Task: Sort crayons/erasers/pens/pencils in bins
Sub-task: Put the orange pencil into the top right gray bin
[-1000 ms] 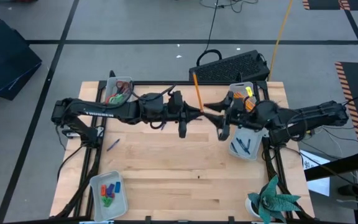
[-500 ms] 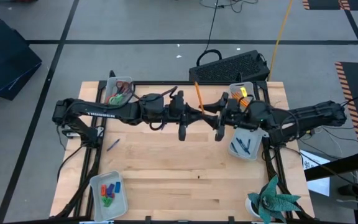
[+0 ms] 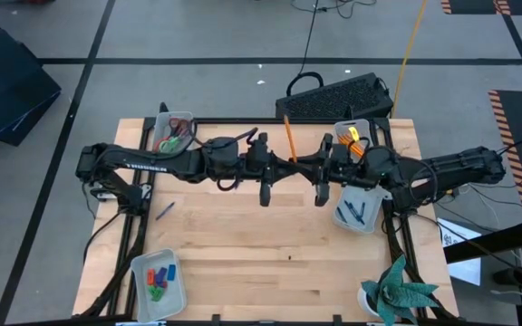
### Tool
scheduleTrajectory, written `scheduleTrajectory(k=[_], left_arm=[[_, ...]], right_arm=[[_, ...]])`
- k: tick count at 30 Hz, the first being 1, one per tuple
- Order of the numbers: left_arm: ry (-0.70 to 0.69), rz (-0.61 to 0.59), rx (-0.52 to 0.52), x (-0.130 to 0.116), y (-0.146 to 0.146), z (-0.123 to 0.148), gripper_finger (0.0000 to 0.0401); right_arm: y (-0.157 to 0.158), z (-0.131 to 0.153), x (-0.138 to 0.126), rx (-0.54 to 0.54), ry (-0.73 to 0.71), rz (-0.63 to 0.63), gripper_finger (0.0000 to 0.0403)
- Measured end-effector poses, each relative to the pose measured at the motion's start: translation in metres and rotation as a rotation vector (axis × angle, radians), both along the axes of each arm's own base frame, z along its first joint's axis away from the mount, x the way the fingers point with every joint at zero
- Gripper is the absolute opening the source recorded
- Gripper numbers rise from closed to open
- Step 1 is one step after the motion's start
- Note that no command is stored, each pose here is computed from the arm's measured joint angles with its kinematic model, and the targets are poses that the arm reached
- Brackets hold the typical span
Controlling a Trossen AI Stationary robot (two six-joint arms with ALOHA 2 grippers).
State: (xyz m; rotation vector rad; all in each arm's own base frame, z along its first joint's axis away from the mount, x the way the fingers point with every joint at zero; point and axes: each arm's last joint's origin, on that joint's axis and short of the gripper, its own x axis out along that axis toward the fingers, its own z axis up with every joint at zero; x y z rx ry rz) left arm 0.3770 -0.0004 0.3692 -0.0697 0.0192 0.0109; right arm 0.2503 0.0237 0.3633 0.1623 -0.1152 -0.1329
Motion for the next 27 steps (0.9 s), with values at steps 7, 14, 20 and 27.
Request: scheduleTrajectory(k=[7, 14, 20, 27], left_arm=[[0.073, 0.043, 0.010, -0.018, 0.004, 0.008, 0.0086], [0.368, 0.200, -0.140, -0.059, 0.034, 0.005, 0.0188], [0.735, 0.446, -0.438, -0.088, 0.065, -0.029, 0.0215], [0.919, 0.658, -0.706, -0.081, 0.079, -0.066, 0.0216]], right_arm=[[-0.011, 0.007, -0.006, 0.017, 0.065, -0.030, 0.0017], [-0.053, 0.026, -0.038, 0.023, 0.525, -0.215, 0.0017], [-0.095, 0.004, -0.081, 0.176, 0.952, -0.460, 0.0017], [-0.124, -0.063, -0.117, 0.383, 1.369, -0.611, 0.0017]])
